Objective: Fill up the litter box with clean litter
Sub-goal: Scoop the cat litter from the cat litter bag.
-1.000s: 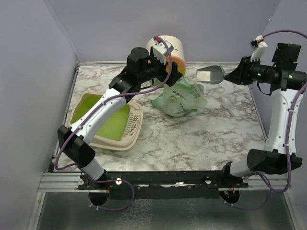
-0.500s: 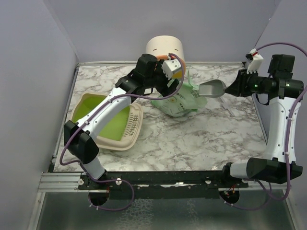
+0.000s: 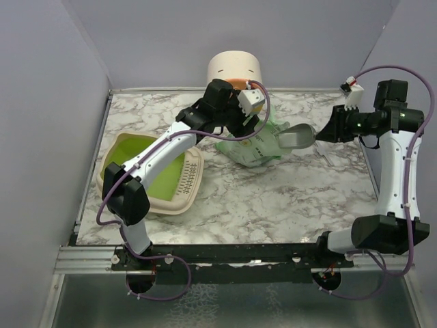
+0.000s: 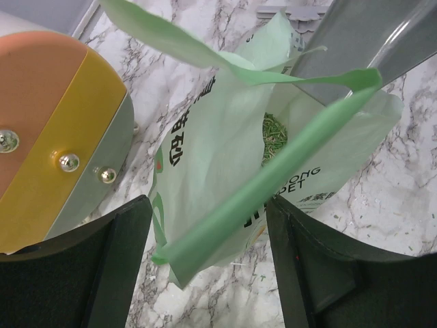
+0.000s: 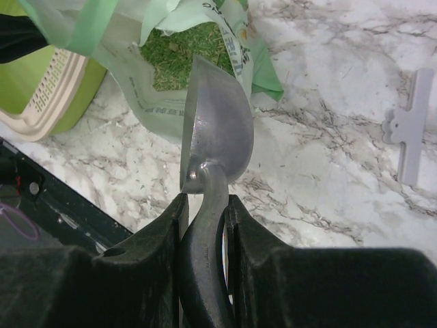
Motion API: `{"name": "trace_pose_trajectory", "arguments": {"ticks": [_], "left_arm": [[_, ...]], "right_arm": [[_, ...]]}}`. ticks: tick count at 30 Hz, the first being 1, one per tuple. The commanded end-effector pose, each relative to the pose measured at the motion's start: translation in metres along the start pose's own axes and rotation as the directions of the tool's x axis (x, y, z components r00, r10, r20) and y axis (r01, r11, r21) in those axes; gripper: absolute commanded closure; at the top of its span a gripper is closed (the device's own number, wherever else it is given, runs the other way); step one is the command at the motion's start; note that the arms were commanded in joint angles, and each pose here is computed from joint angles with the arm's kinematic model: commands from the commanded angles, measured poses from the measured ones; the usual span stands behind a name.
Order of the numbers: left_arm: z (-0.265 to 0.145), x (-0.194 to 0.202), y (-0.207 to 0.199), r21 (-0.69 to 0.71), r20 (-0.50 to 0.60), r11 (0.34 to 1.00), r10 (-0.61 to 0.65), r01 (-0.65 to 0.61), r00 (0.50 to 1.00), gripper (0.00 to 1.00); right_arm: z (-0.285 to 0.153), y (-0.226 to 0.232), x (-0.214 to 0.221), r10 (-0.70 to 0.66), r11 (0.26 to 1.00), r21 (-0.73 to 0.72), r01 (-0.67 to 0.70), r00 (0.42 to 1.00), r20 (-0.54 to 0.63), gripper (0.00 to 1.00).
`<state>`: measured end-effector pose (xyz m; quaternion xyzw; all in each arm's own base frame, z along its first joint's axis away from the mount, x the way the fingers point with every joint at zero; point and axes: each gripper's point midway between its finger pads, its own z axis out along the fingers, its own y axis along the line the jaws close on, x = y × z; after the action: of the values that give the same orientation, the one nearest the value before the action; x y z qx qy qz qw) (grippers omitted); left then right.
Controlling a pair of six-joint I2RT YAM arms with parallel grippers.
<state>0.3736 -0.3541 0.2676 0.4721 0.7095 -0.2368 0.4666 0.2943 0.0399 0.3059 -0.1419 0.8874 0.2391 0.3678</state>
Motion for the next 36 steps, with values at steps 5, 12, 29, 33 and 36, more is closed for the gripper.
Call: {"name": "trace_pose_trajectory", "arguments": {"ticks": [5, 12, 29, 33, 36], "left_arm": [[-0.007, -0.035, 0.004, -0.029, 0.09, 0.999, 0.039, -0.037, 0.995, 0.33], [-0.008, -0.036, 0.004, -0.035, 0.096, 0.999, 0.035, -0.032, 0.995, 0.49], [-0.005, -0.05, -0.011, 0.055, 0.138, 0.998, -0.028, 0.021, 0.99, 1.0], [-0.009, -0.057, -0.013, 0.066, 0.158, 0.997, -0.044, 0.034, 0.987, 1.0], [-0.012, -0.06, -0.014, 0.068, 0.168, 0.997, -0.052, 0.041, 0.984, 1.0]], "right_arm": [[0.007, 0.006, -0.001, -0.01, 0.997, -0.078, 0.009, 1.0, -0.019, 0.99], [0.04, 0.009, 0.005, -0.012, 0.993, -0.118, 0.001, 0.996, -0.094, 0.99], [0.097, -0.004, -0.028, -0.086, 0.996, -0.014, 0.085, 0.989, -0.124, 0.99], [0.109, 0.001, -0.025, -0.102, 0.995, -0.019, 0.1, 0.983, -0.154, 0.99], [0.119, 0.002, -0.02, -0.111, 0.994, -0.013, 0.111, 0.979, -0.171, 0.99]]}}
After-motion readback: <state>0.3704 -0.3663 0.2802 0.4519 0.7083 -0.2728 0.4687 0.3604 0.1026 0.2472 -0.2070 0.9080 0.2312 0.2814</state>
